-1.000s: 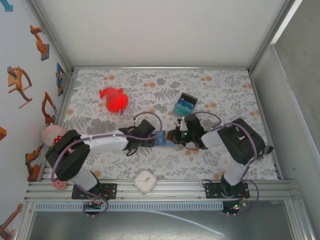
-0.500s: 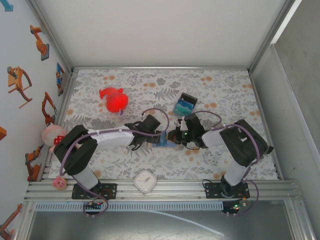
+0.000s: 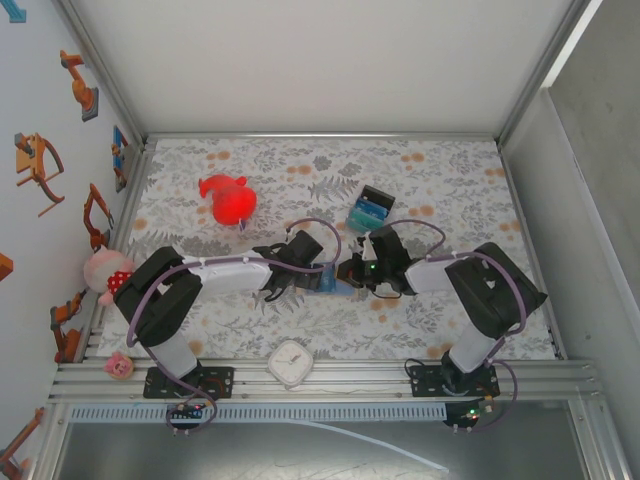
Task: Take the credit cards out of the card holder
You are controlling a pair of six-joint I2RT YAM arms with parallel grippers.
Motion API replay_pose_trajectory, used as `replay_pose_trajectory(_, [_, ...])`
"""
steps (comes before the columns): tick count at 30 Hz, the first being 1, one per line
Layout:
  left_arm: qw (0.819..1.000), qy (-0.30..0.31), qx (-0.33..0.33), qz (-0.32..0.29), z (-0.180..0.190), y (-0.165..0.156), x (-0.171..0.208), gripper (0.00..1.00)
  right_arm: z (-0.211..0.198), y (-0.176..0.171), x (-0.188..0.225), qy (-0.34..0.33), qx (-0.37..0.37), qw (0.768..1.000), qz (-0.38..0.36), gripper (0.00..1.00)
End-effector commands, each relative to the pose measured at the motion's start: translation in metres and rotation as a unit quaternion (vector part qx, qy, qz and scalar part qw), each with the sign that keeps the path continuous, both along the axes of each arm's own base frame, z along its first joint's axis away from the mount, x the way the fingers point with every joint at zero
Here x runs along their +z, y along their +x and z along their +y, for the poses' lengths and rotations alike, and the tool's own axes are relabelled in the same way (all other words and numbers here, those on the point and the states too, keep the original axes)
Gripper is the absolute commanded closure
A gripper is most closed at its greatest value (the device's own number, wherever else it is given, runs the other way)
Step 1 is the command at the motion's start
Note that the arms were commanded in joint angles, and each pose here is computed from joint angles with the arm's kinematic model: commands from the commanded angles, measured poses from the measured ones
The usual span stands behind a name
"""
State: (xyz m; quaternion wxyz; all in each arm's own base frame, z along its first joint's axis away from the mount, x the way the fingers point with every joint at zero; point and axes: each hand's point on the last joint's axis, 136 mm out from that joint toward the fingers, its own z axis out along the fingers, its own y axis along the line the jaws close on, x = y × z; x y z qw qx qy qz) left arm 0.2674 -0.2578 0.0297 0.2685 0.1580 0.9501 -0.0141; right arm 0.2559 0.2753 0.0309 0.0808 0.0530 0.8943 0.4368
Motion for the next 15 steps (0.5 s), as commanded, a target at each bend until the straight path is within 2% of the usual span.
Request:
replay_pose_trajectory(1, [0.999,0.031,-0.007,0.019,0.009,-0.008,-0.010,0.03,-0.007,0.009,0.011,-0.020,-0.009,1.000,-0.022,1.00])
replay_pose_trajectory(4, [0.999,0.030,-0.006,0.020,0.010,-0.008,-0.011,0.03,-0.011,0.009,0.012,-0.026,-0.013,0.999,-0.025,1.00])
replay_pose_trajectory(8, [0.999,0.026,-0.007,0.020,0.007,-0.008,-0.011,0.03,-0.005,0.011,0.017,-0.002,-0.014,0.999,-0.029,1.00])
replay_pose_trajectory(12, [0.999,0.028,-0.004,0.024,0.009,-0.009,-0.014,0.03,0.002,0.013,0.024,0.032,-0.014,0.999,-0.034,0.88])
replay_pose_trajectory(15, [0.999,0.029,-0.004,0.028,0.009,-0.011,-0.016,0.03,0.008,0.015,0.029,0.055,-0.011,0.998,-0.040,0.86])
